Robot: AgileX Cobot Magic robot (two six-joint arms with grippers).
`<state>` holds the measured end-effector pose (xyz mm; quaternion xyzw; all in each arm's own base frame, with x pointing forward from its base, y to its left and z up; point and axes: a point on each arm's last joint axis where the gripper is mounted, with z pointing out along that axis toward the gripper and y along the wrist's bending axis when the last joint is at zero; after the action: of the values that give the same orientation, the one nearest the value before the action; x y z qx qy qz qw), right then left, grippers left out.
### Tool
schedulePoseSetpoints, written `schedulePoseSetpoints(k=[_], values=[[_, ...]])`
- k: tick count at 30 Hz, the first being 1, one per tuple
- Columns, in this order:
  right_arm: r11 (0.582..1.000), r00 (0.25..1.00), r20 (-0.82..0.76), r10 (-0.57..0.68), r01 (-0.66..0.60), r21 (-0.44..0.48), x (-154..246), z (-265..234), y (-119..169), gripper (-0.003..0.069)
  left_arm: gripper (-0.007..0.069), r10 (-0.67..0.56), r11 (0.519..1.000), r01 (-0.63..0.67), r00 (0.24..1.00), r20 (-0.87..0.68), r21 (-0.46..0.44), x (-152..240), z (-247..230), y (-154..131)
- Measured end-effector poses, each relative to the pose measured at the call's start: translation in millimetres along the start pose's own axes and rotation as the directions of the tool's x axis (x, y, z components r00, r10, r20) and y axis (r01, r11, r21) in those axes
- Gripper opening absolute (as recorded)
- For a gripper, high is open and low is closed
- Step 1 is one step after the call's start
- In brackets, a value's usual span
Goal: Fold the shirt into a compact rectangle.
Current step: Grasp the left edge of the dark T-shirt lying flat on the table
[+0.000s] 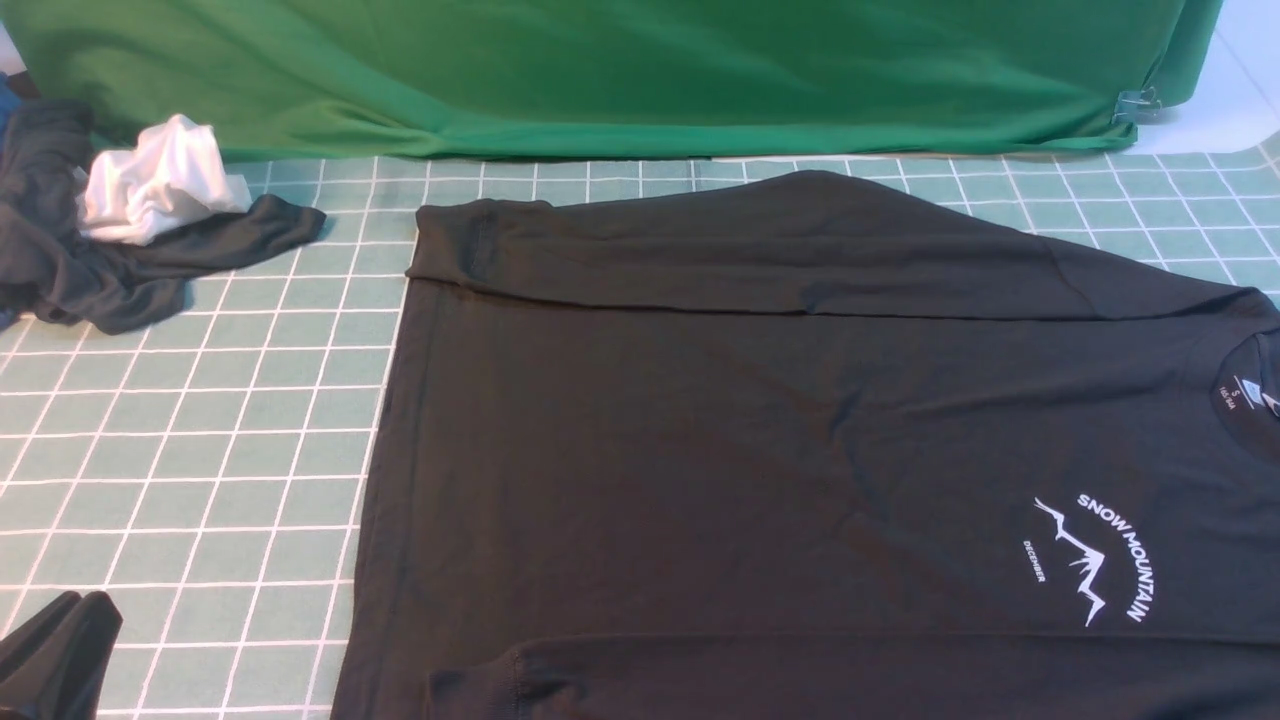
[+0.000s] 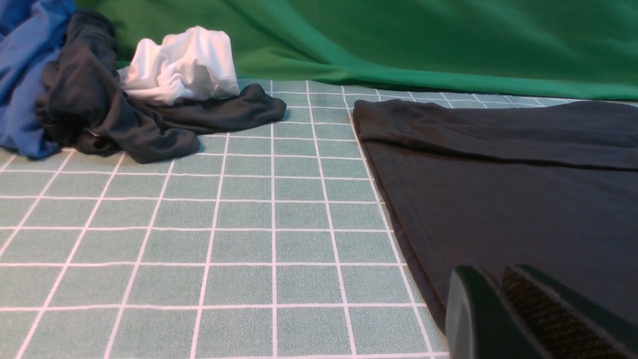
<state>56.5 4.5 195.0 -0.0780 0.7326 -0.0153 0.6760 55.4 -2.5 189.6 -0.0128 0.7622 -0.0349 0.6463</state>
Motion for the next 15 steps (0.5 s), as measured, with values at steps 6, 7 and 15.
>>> schedulePoseSetpoints(k=[6,7,15], values=[[0.954,0.929,0.214,0.301,-0.297,-0.048,-19.9,-2.2,-1.8,0.024,0.0035,-0.369,0.928,0.367,0.929,0.02,0.059,-3.7,-0.2,-4.3],[0.898,0.866,0.239,0.439,-0.431,-0.091,-23.2,-3.0,-2.2,0.024,0.0035,-0.553,0.83,0.55,0.833,0.013,0.091,-5.6,-0.4,-6.3],[0.295,0.261,0.143,0.955,-0.897,-0.328,-32.4,-6.0,-3.9,0.024,0.0035,-0.955,0.275,0.947,0.289,-0.067,0.164,-12.6,-1.4,-10.1]])
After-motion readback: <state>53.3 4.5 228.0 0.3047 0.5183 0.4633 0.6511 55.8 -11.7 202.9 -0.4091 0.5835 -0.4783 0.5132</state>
